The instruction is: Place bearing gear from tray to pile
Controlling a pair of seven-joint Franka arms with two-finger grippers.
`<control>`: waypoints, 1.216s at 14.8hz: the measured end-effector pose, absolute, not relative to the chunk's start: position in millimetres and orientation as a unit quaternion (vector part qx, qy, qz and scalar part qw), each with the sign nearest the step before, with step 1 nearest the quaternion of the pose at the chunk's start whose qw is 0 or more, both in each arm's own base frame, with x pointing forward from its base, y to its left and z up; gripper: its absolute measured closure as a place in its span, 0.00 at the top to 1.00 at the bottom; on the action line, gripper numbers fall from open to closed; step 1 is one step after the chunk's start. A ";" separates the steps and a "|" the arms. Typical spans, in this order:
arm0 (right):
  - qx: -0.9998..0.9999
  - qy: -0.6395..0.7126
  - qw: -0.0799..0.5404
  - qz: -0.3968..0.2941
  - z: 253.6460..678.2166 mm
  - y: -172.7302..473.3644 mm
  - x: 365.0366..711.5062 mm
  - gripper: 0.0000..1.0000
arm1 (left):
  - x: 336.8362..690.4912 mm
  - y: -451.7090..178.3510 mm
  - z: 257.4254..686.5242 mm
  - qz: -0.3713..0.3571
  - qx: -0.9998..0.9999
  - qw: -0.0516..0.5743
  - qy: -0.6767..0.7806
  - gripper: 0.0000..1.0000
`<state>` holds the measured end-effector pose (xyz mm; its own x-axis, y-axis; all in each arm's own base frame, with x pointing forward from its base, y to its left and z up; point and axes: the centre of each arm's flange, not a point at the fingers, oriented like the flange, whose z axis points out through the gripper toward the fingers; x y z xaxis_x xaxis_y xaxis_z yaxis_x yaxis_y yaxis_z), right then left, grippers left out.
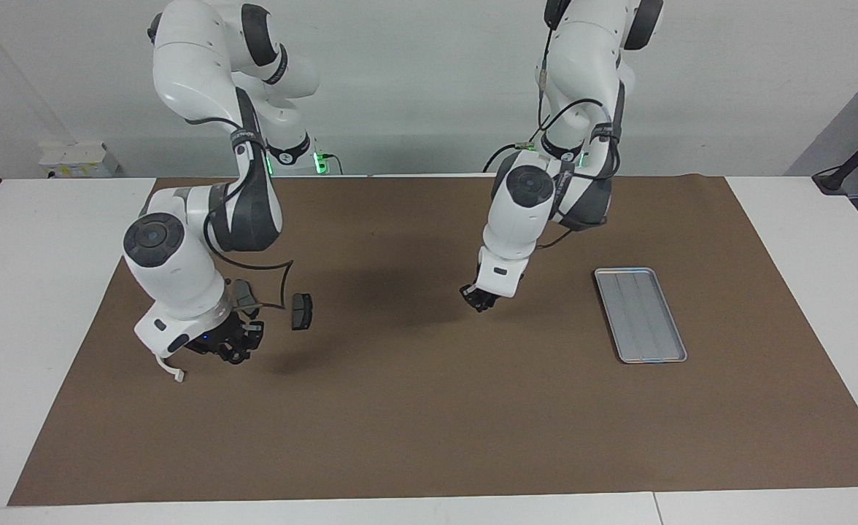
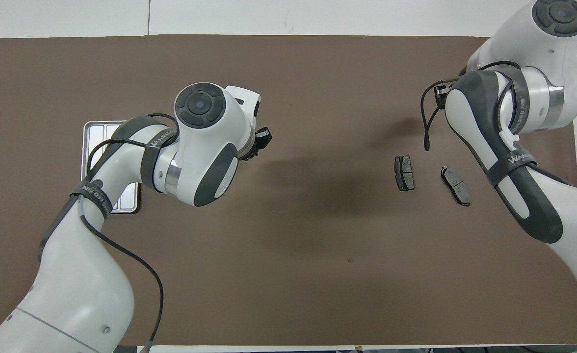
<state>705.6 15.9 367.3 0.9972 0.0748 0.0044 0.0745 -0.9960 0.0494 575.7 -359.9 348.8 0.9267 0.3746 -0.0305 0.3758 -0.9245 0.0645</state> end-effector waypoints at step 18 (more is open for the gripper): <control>0.997 0.052 0.016 0.049 287.0 10.6 710.0 0.51 | 579.9 -372.1 297.2 -0.001 0.979 0.020 0.203 0.30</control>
<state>710.0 10.6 287.0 0.9898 0.1053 0.0956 0.1021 -0.9941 0.0374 579.9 -372.1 297.2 0.9177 0.3972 -0.0107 0.3973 -0.9168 0.0396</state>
